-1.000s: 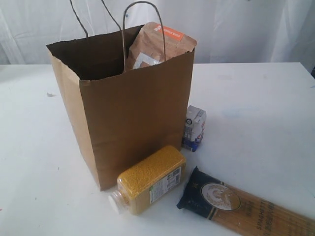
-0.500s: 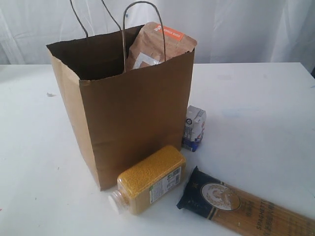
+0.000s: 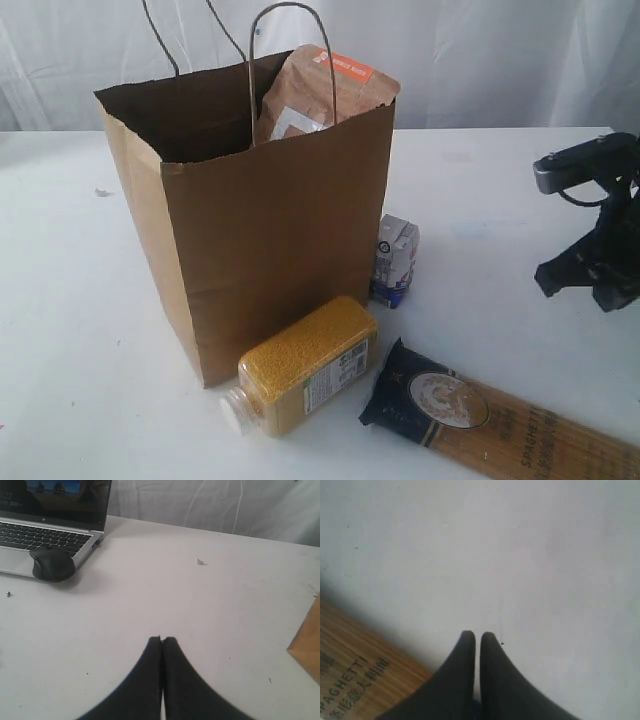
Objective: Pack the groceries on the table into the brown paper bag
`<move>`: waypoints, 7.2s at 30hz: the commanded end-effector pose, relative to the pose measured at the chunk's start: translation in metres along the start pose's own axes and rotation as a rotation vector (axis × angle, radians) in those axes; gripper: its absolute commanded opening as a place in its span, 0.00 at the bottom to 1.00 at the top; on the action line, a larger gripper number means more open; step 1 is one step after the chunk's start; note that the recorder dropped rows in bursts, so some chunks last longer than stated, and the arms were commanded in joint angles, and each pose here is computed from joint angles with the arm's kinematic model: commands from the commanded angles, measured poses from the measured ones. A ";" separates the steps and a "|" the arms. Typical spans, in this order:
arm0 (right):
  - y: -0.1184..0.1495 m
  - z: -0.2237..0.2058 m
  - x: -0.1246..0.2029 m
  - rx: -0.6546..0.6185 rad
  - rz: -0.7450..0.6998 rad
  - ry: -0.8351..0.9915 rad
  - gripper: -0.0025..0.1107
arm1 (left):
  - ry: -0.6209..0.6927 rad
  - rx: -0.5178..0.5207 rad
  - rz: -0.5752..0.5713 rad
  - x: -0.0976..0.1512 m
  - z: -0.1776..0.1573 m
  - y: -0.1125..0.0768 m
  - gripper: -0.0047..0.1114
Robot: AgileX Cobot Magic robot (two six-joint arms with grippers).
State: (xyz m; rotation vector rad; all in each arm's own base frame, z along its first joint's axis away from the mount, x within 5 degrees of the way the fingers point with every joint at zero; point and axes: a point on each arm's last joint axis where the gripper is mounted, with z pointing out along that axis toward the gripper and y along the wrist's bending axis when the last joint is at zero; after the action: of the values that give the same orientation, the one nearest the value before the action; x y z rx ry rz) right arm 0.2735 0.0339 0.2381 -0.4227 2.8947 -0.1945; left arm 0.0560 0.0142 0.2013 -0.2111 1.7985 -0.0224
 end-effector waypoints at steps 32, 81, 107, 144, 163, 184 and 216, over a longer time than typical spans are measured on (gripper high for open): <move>0.077 0.013 0.058 -0.077 -0.368 -0.840 0.02 | -0.011 -0.003 0.009 0.000 -0.001 0.000 0.04; 0.095 0.047 0.037 -0.215 -0.206 -0.825 0.43 | -0.012 -0.001 0.009 0.000 -0.001 0.000 0.04; 0.095 0.046 0.014 -0.075 -0.507 -0.779 0.79 | -0.012 -0.001 0.009 0.000 -0.001 0.000 0.04; 0.105 0.066 -0.060 -0.011 -0.686 -0.661 0.78 | -0.012 -0.001 0.009 0.000 -0.001 0.000 0.04; 0.090 0.035 -0.041 -0.009 -0.587 -0.515 0.08 | -0.012 -0.001 0.009 0.000 -0.001 0.000 0.04; 0.089 0.033 -0.037 -0.033 -0.491 -0.484 0.36 | -0.012 -0.001 0.009 0.000 -0.001 0.000 0.04; 0.067 0.073 -0.088 -0.213 -0.292 -0.192 0.55 | -0.012 -0.001 0.009 0.000 -0.001 0.000 0.04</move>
State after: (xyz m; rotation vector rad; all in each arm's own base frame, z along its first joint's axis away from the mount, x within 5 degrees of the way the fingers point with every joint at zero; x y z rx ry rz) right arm 0.3518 0.1163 0.1742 -0.8277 2.6900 0.1178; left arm 0.0560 0.0142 0.2013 -0.2111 1.7985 -0.0224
